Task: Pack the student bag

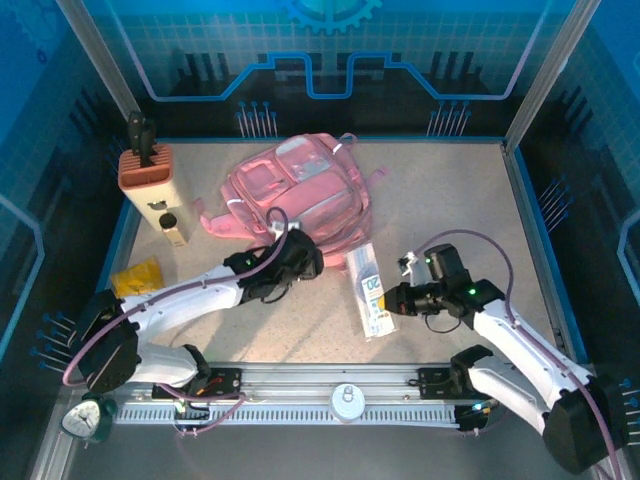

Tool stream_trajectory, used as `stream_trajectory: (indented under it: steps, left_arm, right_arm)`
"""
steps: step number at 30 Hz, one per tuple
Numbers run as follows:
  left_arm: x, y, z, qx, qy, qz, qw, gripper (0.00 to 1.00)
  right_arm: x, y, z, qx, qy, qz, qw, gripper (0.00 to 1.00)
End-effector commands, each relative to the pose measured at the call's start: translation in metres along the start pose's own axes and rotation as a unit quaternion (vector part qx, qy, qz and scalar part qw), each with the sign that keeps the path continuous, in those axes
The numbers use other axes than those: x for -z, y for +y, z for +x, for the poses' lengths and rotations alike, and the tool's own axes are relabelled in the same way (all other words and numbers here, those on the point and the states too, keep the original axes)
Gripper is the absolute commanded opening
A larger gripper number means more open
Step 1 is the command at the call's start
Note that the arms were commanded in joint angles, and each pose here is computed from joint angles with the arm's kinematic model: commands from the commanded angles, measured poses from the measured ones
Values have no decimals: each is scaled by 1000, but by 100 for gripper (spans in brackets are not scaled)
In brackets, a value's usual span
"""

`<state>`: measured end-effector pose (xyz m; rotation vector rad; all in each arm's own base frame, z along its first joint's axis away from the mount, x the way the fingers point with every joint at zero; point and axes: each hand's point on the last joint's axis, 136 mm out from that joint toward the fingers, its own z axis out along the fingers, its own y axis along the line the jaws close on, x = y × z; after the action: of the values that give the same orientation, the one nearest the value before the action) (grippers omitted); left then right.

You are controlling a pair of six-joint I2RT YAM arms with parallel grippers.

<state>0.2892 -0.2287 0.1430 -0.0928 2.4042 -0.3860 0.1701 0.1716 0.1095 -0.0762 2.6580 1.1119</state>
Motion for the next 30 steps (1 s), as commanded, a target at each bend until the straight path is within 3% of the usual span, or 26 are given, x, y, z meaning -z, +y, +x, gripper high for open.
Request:
stream_trajectory:
  steps: [1,9,15,20,25,27,30]
  left_arm:
    - [-16,6,-26,-187,-9,-48,981,61]
    - [-84,-8,-71,-333,-1,-108,937,65]
    - [-122,0,-88,-354,9,-140,925,64]
    - [-126,1,-96,-349,9,-140,927,35]
    - [-97,-16,-116,-334,-22,-105,936,6]
    - [-80,-24,-128,-324,-38,-90,941,0]
    - [-55,-36,-145,-306,-61,-69,948,0]
  right_arm:
    - [17,-2,-7,-29,-11,5,1000,0]
    - [34,0,-45,-40,-62,-3,997,0]
    - [31,1,-57,-56,-72,-35,995,0]
    - [30,1,-63,-55,-72,-36,995,0]
    - [33,5,-68,-59,-73,-40,995,0]
    - [34,9,-71,-60,-73,-49,994,0]
    - [34,12,-79,-70,-80,-57,993,0]
